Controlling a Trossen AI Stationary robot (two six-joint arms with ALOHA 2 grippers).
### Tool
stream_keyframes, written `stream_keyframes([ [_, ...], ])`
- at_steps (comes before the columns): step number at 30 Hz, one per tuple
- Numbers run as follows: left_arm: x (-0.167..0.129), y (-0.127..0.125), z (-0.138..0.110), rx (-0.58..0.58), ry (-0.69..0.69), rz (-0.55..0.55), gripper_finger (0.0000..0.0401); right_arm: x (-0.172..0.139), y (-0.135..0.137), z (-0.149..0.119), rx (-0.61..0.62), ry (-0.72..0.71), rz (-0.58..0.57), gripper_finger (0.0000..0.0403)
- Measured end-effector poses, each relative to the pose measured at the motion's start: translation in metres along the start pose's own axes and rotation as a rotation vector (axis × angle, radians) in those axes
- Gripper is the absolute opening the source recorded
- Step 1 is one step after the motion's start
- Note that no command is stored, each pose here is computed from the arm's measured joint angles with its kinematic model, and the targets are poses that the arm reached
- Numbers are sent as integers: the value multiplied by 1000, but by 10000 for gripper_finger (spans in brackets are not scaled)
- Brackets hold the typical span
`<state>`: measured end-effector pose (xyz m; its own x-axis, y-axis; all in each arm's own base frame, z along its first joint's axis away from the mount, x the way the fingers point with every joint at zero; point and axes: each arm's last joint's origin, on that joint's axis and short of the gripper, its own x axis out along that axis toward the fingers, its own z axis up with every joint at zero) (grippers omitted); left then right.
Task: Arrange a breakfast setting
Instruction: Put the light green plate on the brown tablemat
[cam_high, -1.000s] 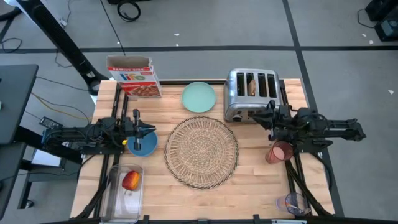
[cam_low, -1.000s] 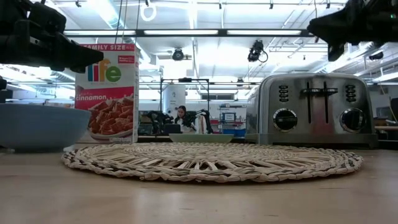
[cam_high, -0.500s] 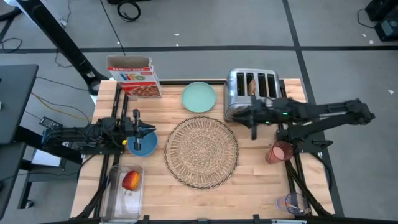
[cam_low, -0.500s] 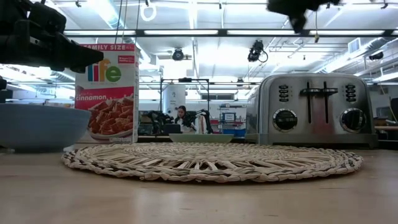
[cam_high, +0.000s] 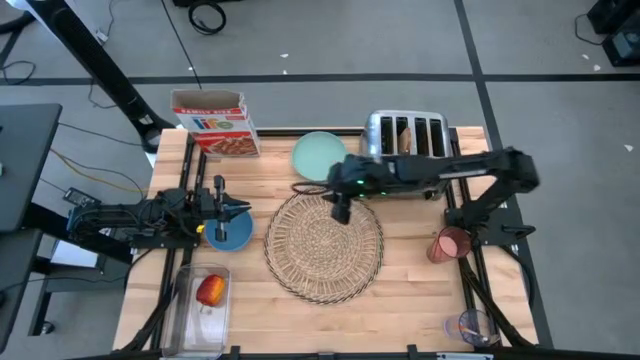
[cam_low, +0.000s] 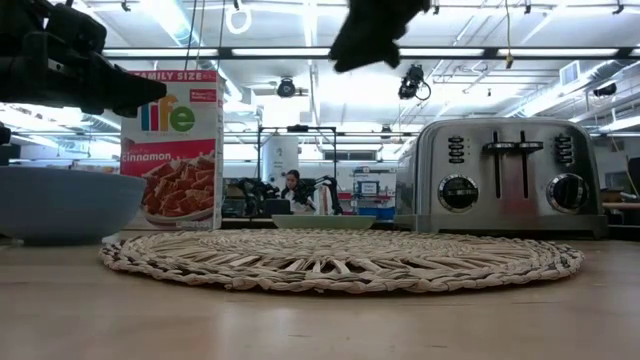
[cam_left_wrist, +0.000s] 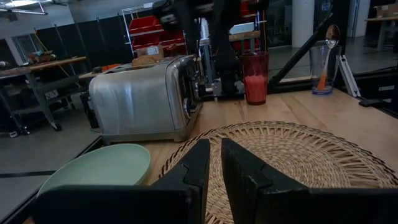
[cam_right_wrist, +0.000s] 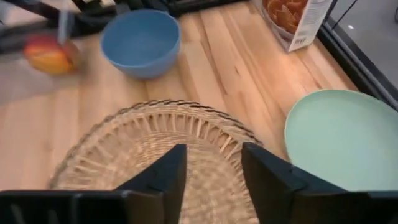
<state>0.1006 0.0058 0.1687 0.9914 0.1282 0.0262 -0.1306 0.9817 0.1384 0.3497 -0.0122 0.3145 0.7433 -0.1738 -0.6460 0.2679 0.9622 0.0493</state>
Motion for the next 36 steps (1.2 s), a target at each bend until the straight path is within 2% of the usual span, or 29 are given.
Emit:
stream_keyframes([
  [4,0,0,0,0,1,0,50,34,-18,4,-36,60,-71,202],
  [9,0,0,0,0,0,0,50,85,-53,-11,-99,160,-129,207],
  [13,0,0,0,54,-2,9,50,121,-78,-23,-164,184,-100,206],
  [16,0,1,1,52,-5,11,50,140,-90,-32,-182,201,-86,205],
  [23,0,1,1,52,-5,11,50,171,-103,-54,-257,275,-81,194],
  [28,0,1,3,49,-34,16,50,183,-104,-63,-262,287,-91,168],
  [30,0,2,8,32,-78,22,50,187,-105,-66,-252,296,-99,154],
  [36,-5,5,30,-151,-323,36,50,185,-107,-65,-174,290,-113,104],
])
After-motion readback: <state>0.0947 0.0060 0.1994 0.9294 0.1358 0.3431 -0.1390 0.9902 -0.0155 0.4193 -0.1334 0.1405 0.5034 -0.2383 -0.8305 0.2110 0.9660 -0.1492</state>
